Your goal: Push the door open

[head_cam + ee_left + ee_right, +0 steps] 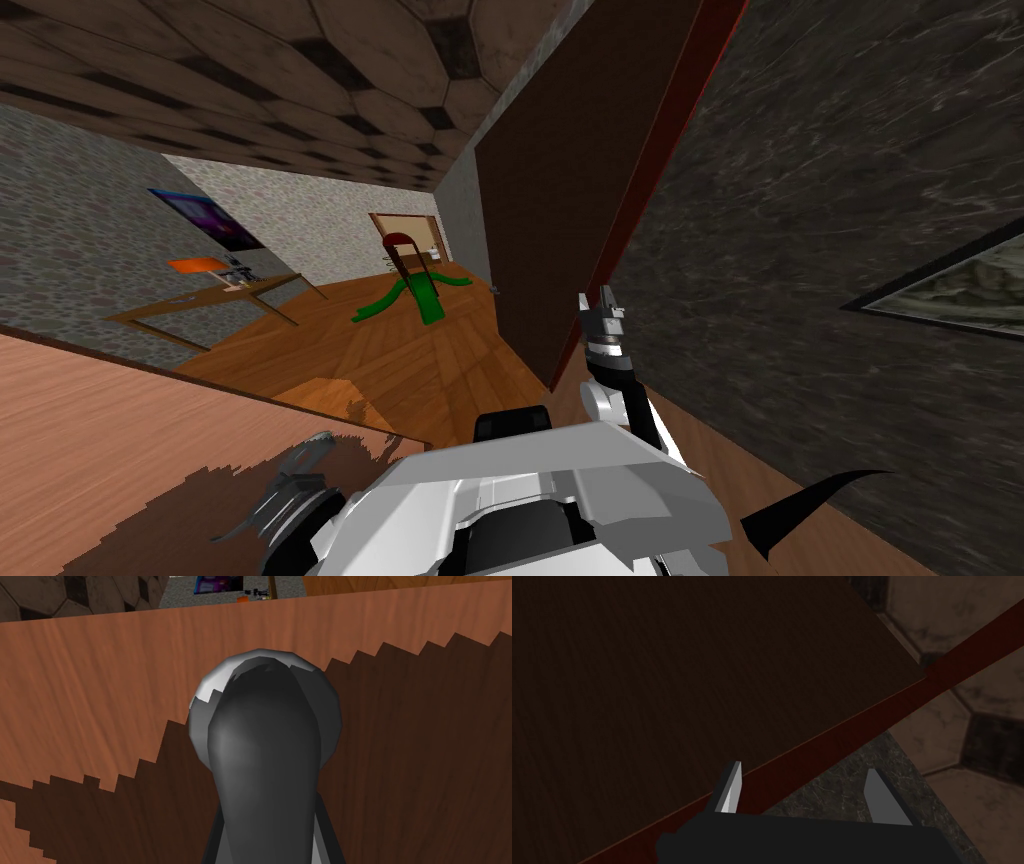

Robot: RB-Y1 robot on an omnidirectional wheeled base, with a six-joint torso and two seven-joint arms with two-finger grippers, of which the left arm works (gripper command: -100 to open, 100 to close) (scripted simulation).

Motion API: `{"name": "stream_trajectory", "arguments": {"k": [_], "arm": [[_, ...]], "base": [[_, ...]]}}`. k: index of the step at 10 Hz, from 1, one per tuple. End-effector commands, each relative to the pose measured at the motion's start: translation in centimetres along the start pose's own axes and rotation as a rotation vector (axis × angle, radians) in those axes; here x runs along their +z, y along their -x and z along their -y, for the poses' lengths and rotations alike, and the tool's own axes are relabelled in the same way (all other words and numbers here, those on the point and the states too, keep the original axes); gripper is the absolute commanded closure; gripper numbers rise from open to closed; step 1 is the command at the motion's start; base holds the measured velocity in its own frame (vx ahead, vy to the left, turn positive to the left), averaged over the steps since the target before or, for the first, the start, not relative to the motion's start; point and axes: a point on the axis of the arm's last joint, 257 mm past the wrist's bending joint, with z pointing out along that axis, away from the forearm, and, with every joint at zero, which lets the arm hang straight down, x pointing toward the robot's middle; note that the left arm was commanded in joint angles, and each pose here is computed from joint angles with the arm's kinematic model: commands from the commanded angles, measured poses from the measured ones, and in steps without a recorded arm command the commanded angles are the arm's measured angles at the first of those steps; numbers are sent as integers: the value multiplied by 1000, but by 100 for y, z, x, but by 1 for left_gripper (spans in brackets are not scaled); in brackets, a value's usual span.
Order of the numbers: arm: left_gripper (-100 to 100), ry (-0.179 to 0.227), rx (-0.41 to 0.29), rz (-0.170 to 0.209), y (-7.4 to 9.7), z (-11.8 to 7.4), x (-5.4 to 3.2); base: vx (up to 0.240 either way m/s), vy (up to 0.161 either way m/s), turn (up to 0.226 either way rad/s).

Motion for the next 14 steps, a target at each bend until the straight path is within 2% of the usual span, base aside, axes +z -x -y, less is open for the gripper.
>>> {"name": "stream_trajectory", "arguments": {"k": [1, 6, 11, 13, 14], "arm": [[100, -1, 0, 27, 115, 2, -8], [100, -2, -1, 96, 407, 7, -42], [100, -4, -2, 202, 847, 16, -125], [100, -4, -2, 202, 847, 16, -125], [100, -5, -2, 239, 1000, 20, -163]], "base": [[104, 107, 38], [133, 152, 18], [156, 159, 37], [81, 85, 16], [125, 107, 25]]}}
